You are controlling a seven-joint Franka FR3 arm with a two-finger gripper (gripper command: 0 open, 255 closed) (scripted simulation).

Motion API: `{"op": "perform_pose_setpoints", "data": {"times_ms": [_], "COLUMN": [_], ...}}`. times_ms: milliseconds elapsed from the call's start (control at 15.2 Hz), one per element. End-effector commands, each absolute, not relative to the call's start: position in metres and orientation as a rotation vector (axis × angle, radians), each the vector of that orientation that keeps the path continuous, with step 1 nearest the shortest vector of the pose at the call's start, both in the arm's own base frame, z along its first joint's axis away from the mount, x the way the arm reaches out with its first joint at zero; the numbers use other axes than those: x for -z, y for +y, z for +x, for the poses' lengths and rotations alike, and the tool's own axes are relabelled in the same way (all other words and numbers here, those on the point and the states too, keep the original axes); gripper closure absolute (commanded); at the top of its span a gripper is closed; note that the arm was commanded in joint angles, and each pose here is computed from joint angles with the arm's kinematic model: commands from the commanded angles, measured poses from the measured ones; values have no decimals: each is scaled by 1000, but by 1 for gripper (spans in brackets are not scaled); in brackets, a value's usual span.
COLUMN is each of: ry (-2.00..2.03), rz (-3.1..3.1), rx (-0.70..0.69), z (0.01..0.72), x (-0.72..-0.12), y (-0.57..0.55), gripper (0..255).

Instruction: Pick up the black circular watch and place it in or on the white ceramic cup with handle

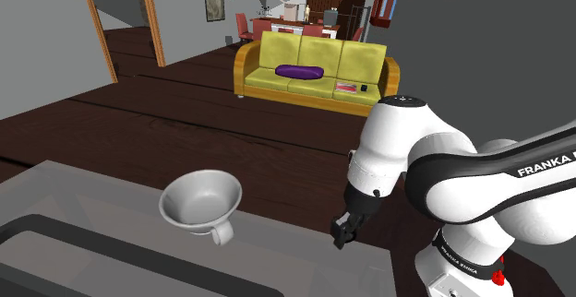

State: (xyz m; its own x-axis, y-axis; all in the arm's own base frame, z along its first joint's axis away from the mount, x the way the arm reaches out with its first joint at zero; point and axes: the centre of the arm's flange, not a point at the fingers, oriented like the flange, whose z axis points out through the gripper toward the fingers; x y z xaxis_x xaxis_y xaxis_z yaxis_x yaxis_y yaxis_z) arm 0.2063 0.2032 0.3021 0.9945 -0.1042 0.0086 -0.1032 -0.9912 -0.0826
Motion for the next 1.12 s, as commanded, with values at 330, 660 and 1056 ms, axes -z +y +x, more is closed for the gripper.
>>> {"op": "perform_pose_setpoints", "data": {"times_ms": [330, 660, 1056], "ry": [159, 159, 159], "rz": [-3055, -3055, -3055], "rx": [20, 20, 20], "z": [206, 206, 206], "x": [-302, -323, -355], "y": [203, 203, 203], "gripper": [255, 255, 255]}}
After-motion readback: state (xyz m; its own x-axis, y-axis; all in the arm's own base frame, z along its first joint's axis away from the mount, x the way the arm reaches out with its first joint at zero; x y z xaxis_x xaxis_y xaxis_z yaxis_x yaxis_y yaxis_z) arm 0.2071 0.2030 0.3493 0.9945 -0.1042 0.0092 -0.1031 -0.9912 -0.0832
